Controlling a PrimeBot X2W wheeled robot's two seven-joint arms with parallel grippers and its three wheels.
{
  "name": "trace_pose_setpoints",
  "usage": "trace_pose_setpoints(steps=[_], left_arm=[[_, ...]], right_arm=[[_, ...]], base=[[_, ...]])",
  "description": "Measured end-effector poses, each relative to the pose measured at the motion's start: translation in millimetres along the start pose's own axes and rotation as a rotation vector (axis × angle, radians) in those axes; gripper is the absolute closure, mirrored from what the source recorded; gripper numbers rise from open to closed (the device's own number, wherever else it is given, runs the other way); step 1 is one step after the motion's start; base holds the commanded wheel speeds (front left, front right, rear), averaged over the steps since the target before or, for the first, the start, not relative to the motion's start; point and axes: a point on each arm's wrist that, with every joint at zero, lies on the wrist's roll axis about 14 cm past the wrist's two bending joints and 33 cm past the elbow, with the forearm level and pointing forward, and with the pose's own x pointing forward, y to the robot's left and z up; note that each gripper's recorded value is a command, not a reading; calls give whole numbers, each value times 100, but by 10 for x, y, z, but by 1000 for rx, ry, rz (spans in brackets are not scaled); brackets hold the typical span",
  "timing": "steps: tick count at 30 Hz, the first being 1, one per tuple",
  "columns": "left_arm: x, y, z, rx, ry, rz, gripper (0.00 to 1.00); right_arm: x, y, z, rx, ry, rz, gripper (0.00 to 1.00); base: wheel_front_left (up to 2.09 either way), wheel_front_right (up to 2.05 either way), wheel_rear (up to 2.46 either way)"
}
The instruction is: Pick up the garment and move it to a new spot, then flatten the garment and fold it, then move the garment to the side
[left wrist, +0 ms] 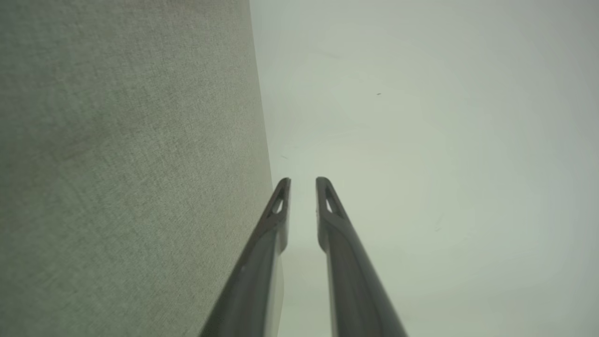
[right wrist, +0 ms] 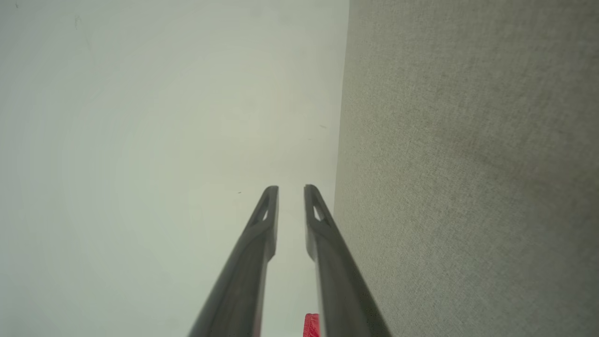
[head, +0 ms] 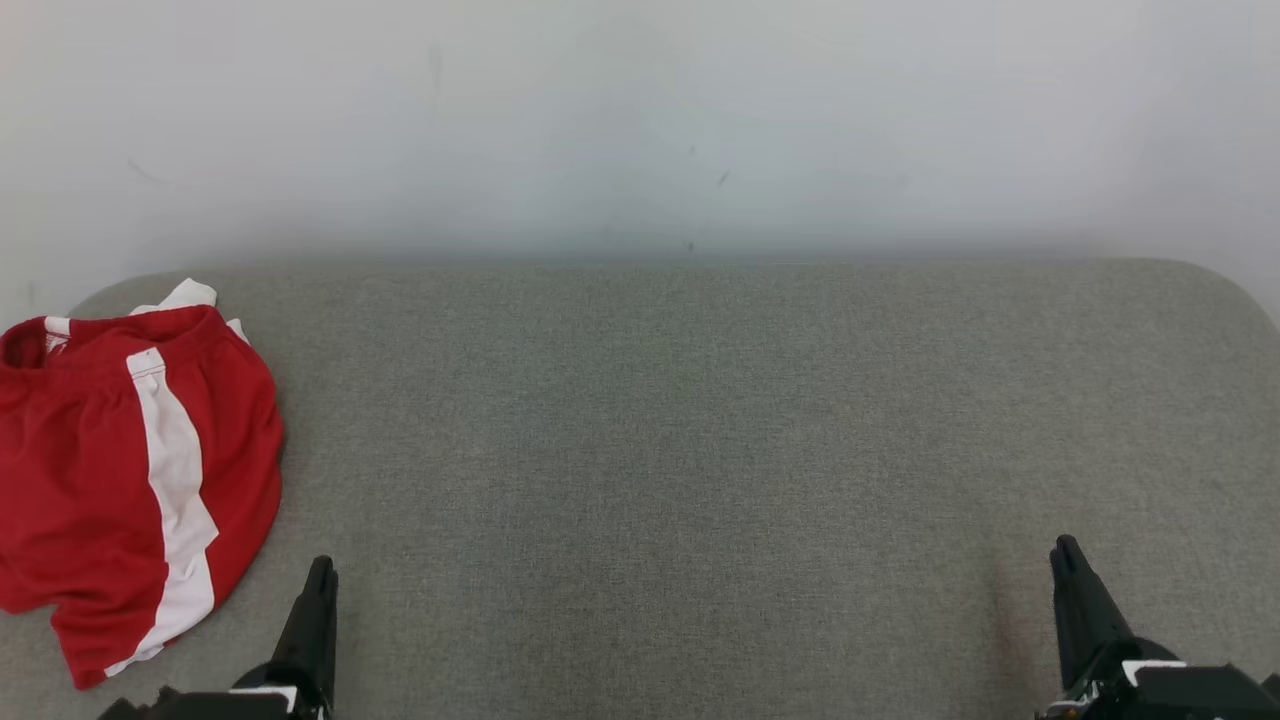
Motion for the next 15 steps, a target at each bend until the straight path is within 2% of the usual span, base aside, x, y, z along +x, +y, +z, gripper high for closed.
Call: trace_pose_setpoints(steps=[5,10,15], left_arm=[[-92,219,-5,-10,-6,65,0],[-99,214,13,8,-23,63,0],[-92,179,26,53,-38,54,0]], right_arm=[[-87,-220,-23,12,-6,-67,0],[-90,-230,-73,1,-4,-69,0],[-89,-237,-93,-58,-3,-70,0]], base=[[0,0,0],[0,0,0],[0,0,0]])
